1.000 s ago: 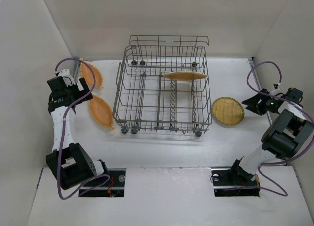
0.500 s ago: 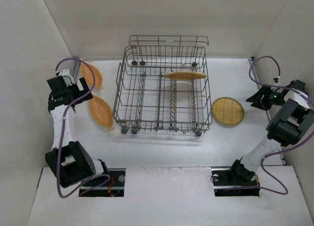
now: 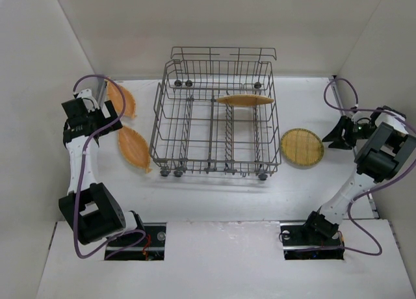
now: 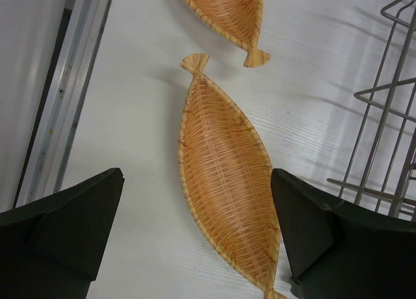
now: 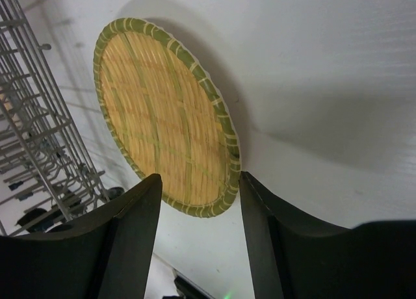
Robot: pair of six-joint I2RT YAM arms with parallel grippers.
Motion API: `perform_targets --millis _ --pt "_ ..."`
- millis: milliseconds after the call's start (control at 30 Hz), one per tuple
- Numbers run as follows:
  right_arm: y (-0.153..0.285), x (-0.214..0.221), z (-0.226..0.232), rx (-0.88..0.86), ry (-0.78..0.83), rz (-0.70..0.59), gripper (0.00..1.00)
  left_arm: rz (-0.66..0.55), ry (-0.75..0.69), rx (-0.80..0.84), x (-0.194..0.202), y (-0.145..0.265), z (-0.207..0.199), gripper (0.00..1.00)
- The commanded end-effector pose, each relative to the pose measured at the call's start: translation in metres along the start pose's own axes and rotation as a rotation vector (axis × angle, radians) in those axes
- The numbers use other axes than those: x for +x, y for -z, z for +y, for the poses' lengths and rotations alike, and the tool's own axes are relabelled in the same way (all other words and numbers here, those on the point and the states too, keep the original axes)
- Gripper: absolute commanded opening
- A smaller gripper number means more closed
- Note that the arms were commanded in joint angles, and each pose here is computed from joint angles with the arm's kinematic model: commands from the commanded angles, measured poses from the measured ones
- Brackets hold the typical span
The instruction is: Load the plates into the dish rack
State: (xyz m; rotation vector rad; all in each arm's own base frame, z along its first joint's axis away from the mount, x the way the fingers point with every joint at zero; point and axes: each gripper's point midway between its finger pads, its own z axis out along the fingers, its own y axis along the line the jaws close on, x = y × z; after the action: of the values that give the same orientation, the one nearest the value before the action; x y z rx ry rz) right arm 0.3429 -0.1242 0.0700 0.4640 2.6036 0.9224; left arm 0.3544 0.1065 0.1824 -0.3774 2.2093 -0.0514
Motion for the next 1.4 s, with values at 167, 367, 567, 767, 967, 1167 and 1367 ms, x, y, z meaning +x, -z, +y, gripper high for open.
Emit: perform_targets --millis 167,367,567,767,967,1167,1367 --pt "0.012 -0.003 -0.005 0.001 0.146 0.096 0.58 -0.061 -0.034 0.015 -0.025 0.005 -0.009 1.00" --pt "0.004 0.000 -0.002 -0.030 0.250 0.162 0.59 -0.060 -0.046 0.026 -0.030 0.004 -0.015 1.00" --pt "-0.002 -0.009 -0.005 -0.046 0.301 0.175 0.59 -0.049 -0.061 0.032 -0.031 -0.002 -0.023 1.00" --pt "-0.014 -0.004 -0.010 -0.067 0.305 0.216 0.58 -0.061 -0.079 0.040 -0.039 -0.004 -0.031 1.00" --pt "-0.022 -0.002 -0.013 -0.097 0.293 0.256 0.57 -0.056 -0.082 0.038 -0.043 -0.007 -0.033 1.00" --pt "-0.028 0.000 -0.009 -0.161 0.278 0.289 0.52 -0.047 -0.091 0.044 -0.043 -0.013 -0.037 1.00" --pt "-0.036 0.007 0.001 -0.200 0.293 0.342 0.53 -0.044 -0.103 0.043 -0.047 -0.016 -0.037 1.00"
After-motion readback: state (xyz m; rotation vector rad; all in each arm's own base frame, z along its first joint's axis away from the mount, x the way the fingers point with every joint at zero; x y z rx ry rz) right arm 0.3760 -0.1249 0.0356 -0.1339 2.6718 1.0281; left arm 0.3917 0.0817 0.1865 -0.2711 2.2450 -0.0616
